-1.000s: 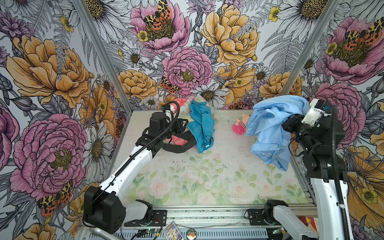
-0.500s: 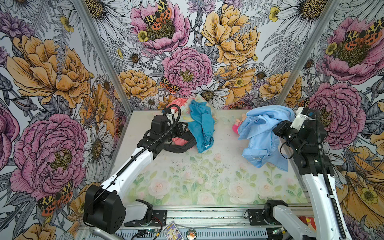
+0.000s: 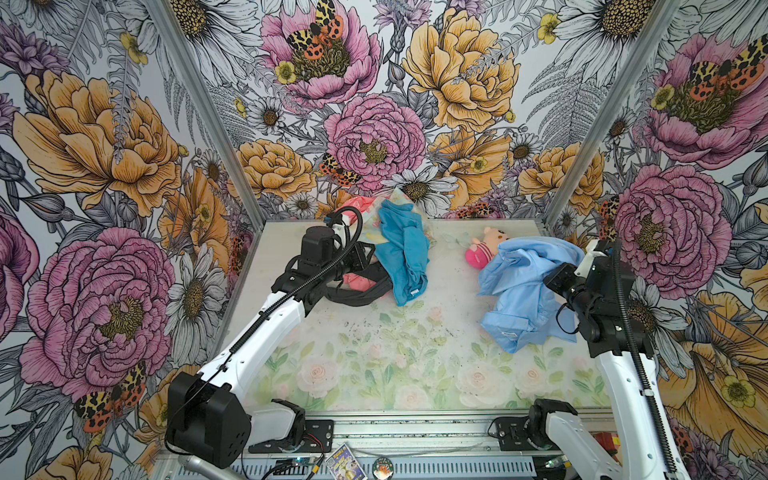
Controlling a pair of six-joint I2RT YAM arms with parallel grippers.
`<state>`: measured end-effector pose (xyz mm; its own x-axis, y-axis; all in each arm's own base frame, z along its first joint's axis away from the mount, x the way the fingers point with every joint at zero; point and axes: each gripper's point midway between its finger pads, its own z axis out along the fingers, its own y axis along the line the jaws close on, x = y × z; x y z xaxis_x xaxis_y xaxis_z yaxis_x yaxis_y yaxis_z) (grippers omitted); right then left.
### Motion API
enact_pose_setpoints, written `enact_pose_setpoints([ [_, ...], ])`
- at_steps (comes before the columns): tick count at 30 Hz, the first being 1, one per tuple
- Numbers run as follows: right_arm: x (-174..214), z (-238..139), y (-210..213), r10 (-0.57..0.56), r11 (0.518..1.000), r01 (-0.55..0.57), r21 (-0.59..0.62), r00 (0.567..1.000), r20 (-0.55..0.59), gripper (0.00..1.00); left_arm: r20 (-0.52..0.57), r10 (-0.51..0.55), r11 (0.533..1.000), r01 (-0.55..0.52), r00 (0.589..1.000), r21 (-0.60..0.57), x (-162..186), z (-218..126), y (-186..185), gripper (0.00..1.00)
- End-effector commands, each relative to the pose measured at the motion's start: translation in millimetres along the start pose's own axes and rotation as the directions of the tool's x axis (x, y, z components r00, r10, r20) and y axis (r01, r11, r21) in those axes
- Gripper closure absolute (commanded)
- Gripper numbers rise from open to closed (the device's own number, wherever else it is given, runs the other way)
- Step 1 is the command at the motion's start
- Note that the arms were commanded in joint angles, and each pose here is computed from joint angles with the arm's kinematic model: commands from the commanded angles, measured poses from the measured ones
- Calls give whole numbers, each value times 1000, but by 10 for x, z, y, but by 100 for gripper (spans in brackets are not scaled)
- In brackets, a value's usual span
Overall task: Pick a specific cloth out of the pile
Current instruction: 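Lower the light blue shirt onto the table near the plush pig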
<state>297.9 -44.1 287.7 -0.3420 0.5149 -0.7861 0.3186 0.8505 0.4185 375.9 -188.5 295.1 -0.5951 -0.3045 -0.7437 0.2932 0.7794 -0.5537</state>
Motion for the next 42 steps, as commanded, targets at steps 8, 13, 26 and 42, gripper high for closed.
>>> enact_pose_setpoints([
  [8, 267, 205, -623, -35, 971, 46, 235, 998, -54, 100, -5, 83, 997, -83, 997, -3, -164, -87, -109, 61],
  [13, 565, 363, -861, -27, 948, 70, 309, 990, -141, 100, -20, 81, 997, -81, 997, -8, -120, -53, -56, 61],
  [26, 1178, 707, -1280, 13, 894, 144, 424, 938, -346, 100, -32, 81, 996, -82, 996, -23, 14, -50, 56, 61],
  [42, 1646, 1173, -1462, 94, 879, 173, 445, 851, -517, 100, 8, 56, 998, -55, 998, -38, -48, -145, 178, 61],
])
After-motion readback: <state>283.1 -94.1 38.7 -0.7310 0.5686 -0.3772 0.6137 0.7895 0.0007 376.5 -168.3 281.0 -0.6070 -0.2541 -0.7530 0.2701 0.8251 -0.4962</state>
